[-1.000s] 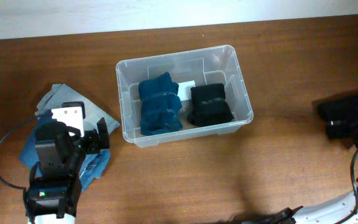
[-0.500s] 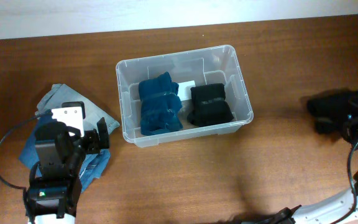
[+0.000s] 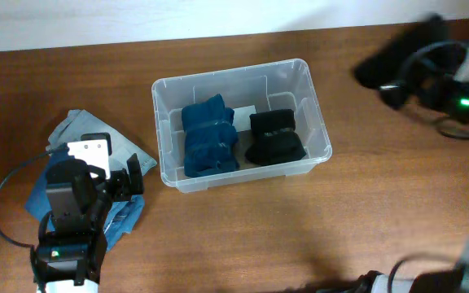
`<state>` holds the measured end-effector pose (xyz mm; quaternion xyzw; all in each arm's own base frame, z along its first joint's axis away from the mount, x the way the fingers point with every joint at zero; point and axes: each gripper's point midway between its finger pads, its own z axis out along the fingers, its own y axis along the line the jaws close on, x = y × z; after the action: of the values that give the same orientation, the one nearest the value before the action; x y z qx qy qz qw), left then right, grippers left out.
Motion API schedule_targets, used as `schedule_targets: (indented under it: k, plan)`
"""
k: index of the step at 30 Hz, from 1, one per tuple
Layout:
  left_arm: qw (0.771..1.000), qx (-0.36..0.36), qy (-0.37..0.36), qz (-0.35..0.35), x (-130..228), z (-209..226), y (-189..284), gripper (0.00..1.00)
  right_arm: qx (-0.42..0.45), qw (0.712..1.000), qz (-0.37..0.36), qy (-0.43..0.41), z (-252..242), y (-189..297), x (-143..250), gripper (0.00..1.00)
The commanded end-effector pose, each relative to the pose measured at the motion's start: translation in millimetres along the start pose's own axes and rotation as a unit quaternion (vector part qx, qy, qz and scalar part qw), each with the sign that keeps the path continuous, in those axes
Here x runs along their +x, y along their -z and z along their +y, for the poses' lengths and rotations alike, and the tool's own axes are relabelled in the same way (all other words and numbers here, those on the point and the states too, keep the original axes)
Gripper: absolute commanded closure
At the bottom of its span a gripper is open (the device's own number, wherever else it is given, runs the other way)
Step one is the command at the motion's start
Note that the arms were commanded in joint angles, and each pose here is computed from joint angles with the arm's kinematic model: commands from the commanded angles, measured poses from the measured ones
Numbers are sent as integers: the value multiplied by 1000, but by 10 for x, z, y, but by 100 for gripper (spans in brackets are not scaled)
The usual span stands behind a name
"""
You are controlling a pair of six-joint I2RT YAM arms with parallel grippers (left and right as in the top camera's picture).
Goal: Pack container
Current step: 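Place the second black garment on the black stack in the box, then grasp the folded dark-blue jeans with the left gripper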
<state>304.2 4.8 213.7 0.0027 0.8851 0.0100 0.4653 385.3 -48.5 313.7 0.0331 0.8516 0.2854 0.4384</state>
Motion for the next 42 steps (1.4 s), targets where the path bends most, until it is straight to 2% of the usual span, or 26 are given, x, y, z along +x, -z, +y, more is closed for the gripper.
schedule_targets:
  k: [1, 7, 11, 13, 14, 15, 16, 17, 22, 30, 31, 33, 36, 39, 42]
  plan:
    - [1000, 0, 2, -11, -92, -4, 32, 1, -57, 992, 51, 100, 598, -280, 247, 96]
    - [1000, 0, 2, -11, -92, -4, 32, 1, -56, 963, 207, 162, 1031, -914, 1087, 96]
    - [1000, 0, 2, -11, -91, -4, 32, 1, -68, 945, 270, 171, 1126, -1239, 1475, 96]
    - [1000, 0, 2, -11, -91, -4, 32, 1, -71, 939, 293, 165, 1092, -1371, 1616, 91]
    - [1000, 0, 2, -11, -91, -4, 32, 1, -70, 937, 302, 161, 1053, -1434, 1668, 76]
    - [1000, 0, 2, -11, -91, -4, 32, 1, -69, 936, 307, 158, 1018, -1478, 1700, 54]
    - [1000, 0, 2, -11, -91, -4, 32, 1, -65, 935, 312, 156, 975, -1524, 1730, 11]
    - [1000, 0, 2, -11, -91, -4, 32, 1, -51, 934, 317, 156, 892, -1567, 1755, 1]
    - [1000, 0, 2, -11, -91, -4, 32, 1, -19, 937, 303, 173, 824, -1535, 1614, 1]
    - [1000, -3, 2, -8, -70, 4, 54, 1, 55, 947, 213, 233, 1078, -1018, 774, 1]
    - [1000, -22, 6, -2, -36, 78, 82, 1, 78, 952, 193, 222, 1059, -898, 625, 1]
    - [996, -76, 56, 7, 40, 303, 140, 1, 114, 961, 168, 187, 939, -760, 465, 1]
    - [975, -153, 162, 17, 200, 699, 258, 1, 140, 969, 155, 132, 658, -586, 349, 1]
    - [955, -178, 236, 30, 351, 958, 302, 0, 156, 969, 171, 86, 367, -445, 381, 1]
    - [921, -199, 328, 63, 624, 1210, 313, 1, 171, 967, 178, 61, 186, -369, 399, 2]
